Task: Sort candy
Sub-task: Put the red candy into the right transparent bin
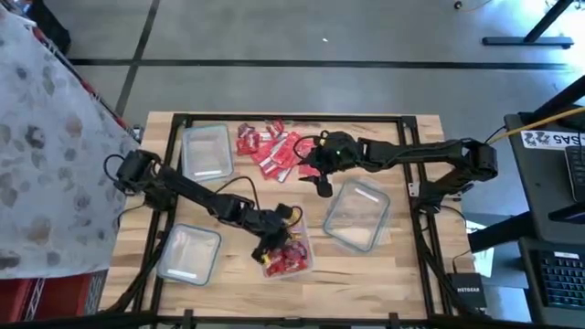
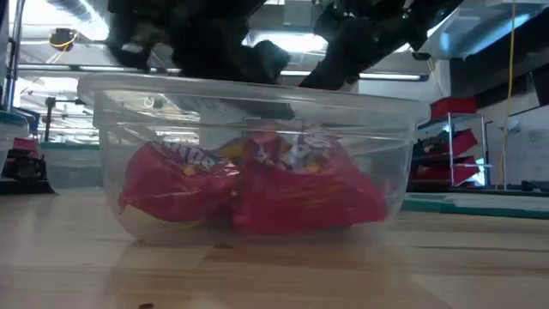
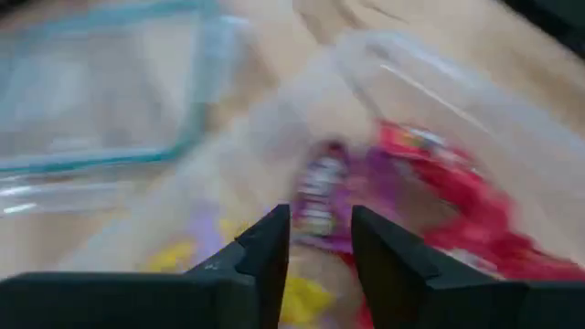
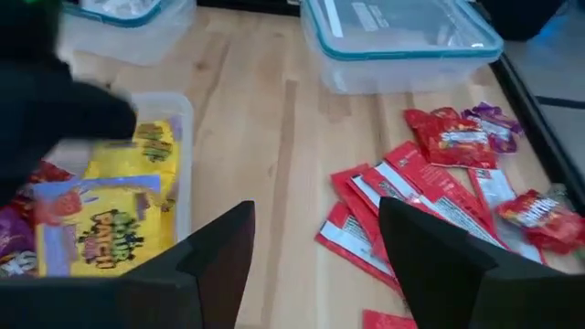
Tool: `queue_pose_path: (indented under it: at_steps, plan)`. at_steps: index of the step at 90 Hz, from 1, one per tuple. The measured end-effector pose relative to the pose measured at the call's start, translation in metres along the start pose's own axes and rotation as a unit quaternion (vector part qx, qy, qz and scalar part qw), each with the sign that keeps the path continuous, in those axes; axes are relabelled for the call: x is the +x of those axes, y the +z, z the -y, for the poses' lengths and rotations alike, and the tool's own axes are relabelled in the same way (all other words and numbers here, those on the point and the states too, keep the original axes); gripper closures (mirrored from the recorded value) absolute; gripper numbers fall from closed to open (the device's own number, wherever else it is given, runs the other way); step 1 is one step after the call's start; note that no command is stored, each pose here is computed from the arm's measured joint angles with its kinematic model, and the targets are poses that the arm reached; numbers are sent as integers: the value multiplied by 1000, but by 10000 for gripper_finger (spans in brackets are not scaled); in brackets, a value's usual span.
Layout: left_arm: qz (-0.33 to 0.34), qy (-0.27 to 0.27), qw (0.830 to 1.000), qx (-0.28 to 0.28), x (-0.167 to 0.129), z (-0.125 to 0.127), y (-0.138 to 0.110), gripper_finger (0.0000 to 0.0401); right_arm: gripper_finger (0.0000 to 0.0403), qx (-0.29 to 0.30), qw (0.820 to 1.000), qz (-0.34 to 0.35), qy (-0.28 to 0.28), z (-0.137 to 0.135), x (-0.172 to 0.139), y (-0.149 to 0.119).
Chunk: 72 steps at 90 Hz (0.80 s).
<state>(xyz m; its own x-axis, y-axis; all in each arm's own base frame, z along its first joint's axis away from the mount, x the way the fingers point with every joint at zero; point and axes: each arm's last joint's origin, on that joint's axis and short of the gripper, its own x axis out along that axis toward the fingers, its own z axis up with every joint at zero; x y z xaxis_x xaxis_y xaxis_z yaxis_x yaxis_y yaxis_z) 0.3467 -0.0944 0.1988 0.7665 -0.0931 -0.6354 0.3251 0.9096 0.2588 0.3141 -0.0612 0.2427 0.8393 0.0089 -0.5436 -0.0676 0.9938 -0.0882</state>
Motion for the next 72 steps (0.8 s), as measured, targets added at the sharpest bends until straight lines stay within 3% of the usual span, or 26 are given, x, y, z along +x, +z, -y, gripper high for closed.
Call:
queue_pose_path:
  at_steps: [8, 20, 29, 36, 47, 52, 61, 72]
  plan:
    - [-15, 117, 991, -70, -19, -20, 6, 297, 181, -20, 999, -21, -43, 2, -4, -1]
    - [-61, 265, 950, -153, -50, -54, -2, 302, 181, -46, 991, -51, -113, 5, -11, -2]
    - [-82, 322, 909, -253, -66, -92, -19, 303, 181, -49, 989, -53, -125, 6, -11, -2]
    - [-115, 361, 860, -341, -73, -122, -44, 304, 181, -52, 989, -53, -125, 6, -11, -2]
    - [-159, 391, 786, -452, -83, -165, -86, 304, 181, -56, 989, -58, -124, 6, -11, -3]
    - [-177, 379, 765, -490, -84, -181, -104, 302, 181, -58, 989, -59, -124, 6, -11, -3]
    - [-197, 352, 752, -521, -83, -202, -130, 295, 181, -58, 989, -59, -123, 6, -11, -3]
    - [-229, 342, 756, -509, -75, -213, -151, 280, 181, -58, 990, -56, -115, 5, -10, -3]
